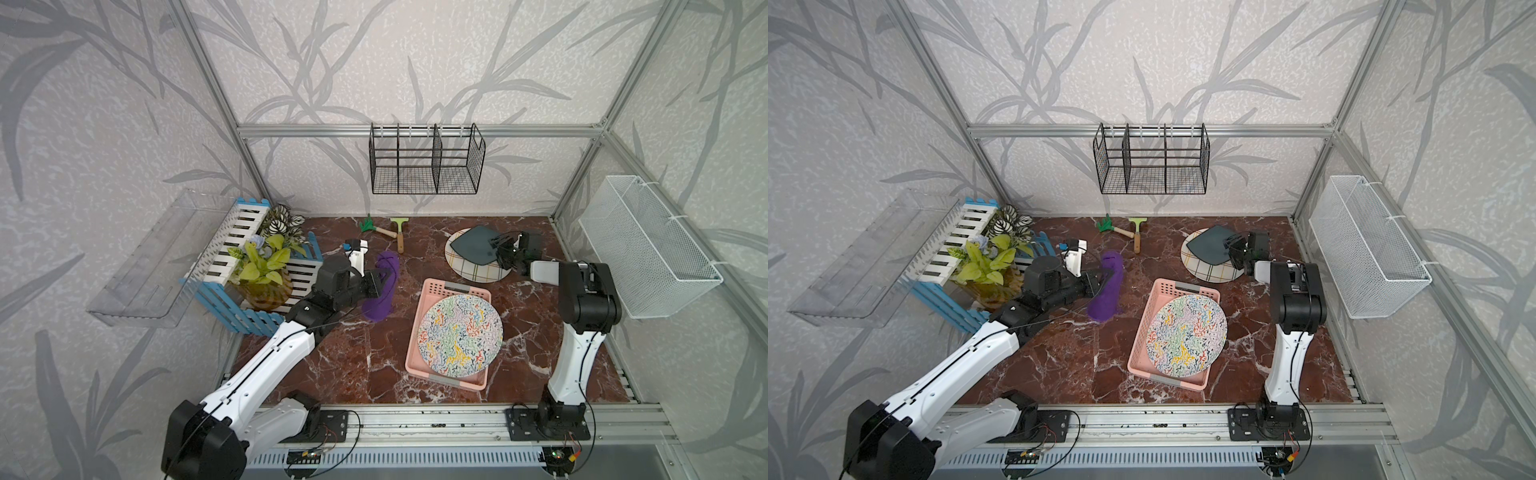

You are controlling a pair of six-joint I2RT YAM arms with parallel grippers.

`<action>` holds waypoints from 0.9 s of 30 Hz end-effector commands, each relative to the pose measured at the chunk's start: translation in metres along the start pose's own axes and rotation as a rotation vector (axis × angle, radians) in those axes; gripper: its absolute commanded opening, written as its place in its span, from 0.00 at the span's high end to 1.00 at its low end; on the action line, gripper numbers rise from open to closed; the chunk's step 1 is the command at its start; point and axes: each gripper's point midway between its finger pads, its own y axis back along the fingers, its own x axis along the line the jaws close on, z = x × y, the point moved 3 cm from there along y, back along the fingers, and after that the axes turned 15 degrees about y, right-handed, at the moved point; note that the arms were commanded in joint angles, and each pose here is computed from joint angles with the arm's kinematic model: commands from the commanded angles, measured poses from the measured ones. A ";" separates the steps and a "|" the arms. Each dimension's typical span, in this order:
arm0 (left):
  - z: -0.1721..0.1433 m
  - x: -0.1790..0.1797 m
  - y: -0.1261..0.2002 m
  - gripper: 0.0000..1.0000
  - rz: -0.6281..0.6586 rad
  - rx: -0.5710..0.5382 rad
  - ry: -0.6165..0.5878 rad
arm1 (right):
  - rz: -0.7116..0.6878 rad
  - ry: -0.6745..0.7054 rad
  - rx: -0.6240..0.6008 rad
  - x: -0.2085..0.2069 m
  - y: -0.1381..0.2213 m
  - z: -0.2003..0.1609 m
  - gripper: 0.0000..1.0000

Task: Wipe the wet plate dry
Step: Place the plate on the plate, then pick up the plate from the bin.

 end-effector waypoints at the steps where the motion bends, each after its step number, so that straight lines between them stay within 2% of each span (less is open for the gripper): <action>1: -0.002 0.009 0.003 1.00 0.035 -0.016 0.002 | -0.084 0.111 0.018 0.007 0.032 0.006 0.18; 6: -0.015 0.025 0.003 1.00 0.079 0.015 -0.009 | -0.206 0.218 0.069 0.005 0.082 0.007 0.06; 9: -0.026 0.037 0.001 1.00 0.113 0.048 -0.014 | -0.213 0.304 0.075 0.021 0.121 0.003 0.07; 11: -0.036 0.045 0.000 1.00 0.141 0.074 -0.024 | -0.141 0.321 0.104 0.034 0.149 -0.015 0.15; 13: -0.046 0.051 -0.003 1.00 0.160 0.106 -0.033 | -0.058 0.311 0.156 0.043 0.178 -0.047 0.29; 15: -0.057 0.055 -0.007 1.00 0.164 0.143 -0.035 | -0.026 0.319 0.184 0.045 0.207 -0.082 0.39; 17: -0.068 0.057 -0.012 1.00 0.156 0.177 -0.037 | -0.037 0.345 0.204 0.037 0.233 -0.116 0.42; 22: -0.102 0.059 -0.031 1.00 0.157 0.301 -0.052 | -0.043 0.332 0.272 0.006 0.261 -0.175 0.24; 25: -0.123 0.065 -0.042 1.00 0.162 0.372 -0.052 | -0.018 0.318 0.339 -0.004 0.258 -0.197 0.25; 27: -0.136 0.068 -0.049 1.00 0.159 0.419 -0.048 | 0.020 0.288 0.367 -0.001 0.253 -0.206 0.33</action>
